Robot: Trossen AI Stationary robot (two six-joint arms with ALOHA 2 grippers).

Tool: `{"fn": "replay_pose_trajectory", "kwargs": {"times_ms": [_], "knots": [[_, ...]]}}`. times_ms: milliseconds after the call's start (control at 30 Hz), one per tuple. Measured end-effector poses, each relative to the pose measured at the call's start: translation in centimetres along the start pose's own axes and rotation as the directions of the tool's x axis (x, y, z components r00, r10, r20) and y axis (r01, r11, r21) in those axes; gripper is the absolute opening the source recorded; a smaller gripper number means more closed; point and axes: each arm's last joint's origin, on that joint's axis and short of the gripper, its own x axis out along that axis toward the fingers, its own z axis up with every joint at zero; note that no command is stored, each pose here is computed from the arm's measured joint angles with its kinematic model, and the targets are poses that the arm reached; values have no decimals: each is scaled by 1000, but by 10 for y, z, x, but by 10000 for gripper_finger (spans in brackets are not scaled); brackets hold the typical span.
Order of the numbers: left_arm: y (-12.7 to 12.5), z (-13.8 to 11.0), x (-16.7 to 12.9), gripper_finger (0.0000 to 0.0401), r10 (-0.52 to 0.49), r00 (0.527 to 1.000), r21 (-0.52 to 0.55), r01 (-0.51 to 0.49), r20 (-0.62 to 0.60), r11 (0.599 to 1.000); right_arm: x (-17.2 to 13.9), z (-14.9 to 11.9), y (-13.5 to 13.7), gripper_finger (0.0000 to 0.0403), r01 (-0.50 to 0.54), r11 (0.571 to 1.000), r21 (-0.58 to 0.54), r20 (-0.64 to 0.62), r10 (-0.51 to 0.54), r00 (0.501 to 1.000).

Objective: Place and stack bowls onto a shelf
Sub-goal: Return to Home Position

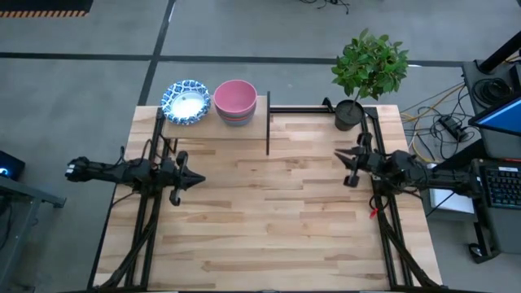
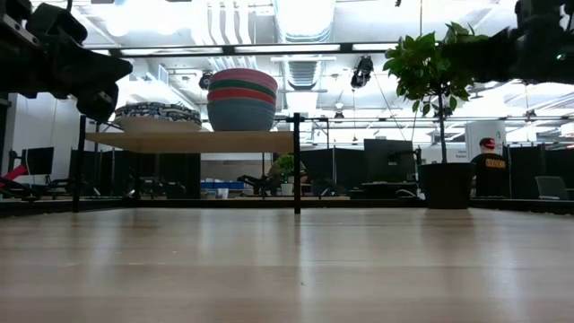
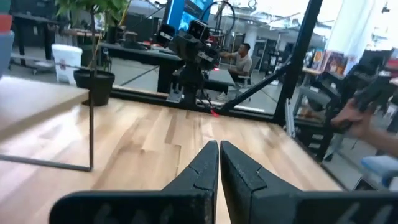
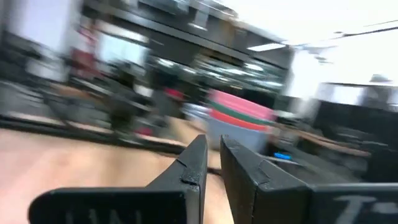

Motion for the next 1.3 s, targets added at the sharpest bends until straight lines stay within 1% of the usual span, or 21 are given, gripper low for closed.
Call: {"fn": "replay_pose_trajectory", "kwargs": {"times_ms": [67,167,267,333,1300], "knots": [[0,0,0,0,0,1000,-24,0,-1,1000,0,-3,-3,34,112,992,-60,-53,-115,992],[0,0,0,0,0,1000,-20,0,-2,1000,-1,-6,-7,34,251,964,-90,-119,-261,958],[0,0,0,0,0,1000,-21,0,-2,1000,-2,-7,-9,34,344,933,-106,-151,-357,922],[0,0,0,0,0,1000,-20,0,-2,1000,-2,-7,-10,34,372,922,-111,-161,-386,908],[0,0,0,0,1,1000,-20,-1,-4,1000,-2,-8,-10,34,374,921,-109,-161,-388,908]]}}
